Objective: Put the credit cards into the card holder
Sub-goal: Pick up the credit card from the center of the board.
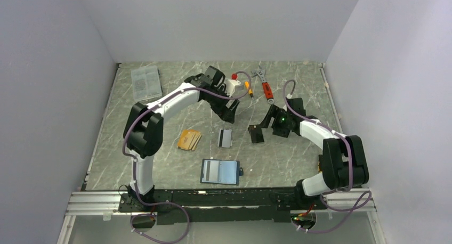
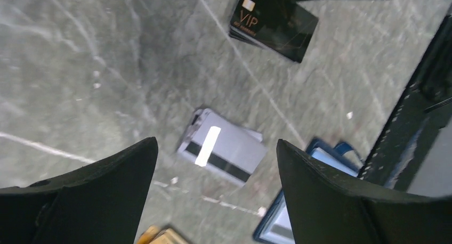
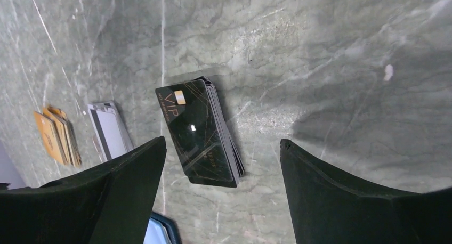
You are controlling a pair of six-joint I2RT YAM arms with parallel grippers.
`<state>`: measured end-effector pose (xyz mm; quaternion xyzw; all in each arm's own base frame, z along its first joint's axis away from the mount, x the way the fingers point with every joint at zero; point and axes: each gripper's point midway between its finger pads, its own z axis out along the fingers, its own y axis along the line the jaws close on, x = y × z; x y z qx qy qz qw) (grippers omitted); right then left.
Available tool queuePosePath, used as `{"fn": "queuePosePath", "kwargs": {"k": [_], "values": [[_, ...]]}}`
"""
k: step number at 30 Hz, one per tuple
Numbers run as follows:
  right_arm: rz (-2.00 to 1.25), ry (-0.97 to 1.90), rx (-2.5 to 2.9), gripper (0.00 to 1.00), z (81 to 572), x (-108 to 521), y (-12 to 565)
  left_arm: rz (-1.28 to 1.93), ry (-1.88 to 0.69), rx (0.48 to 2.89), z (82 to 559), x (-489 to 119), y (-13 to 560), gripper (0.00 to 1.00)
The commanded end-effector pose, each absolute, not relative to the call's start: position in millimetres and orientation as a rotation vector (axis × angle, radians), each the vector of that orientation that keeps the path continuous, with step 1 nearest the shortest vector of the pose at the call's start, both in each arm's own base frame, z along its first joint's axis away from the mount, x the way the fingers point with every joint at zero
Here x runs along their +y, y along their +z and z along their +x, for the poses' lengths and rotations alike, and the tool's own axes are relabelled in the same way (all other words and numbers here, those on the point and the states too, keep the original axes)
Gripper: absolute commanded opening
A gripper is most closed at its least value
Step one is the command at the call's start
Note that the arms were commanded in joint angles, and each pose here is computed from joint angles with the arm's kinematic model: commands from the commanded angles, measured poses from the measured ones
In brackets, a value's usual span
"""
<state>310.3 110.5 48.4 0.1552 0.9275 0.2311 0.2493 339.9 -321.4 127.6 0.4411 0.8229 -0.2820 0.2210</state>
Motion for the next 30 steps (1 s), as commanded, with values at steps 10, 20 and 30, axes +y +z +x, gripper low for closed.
{"fn": "queuePosePath", "kwargs": {"k": [10,20,30], "values": [[0.409,0.790,2.551,0.77,306.3,148.1,17.8,0.948,-1.132,2.356,329.8,-370.1,106.0,0.79],[0.454,0.795,2.597,0.70,274.4,173.2,0.2,1.007,-1.077,2.340,307.1,-370.5,86.6,0.70],[0.539,0.781,2.584,0.53,251.4,162.7,-0.9,1.166,-0.940,2.271,303.9,-384.0,73.4,0.60]]}}
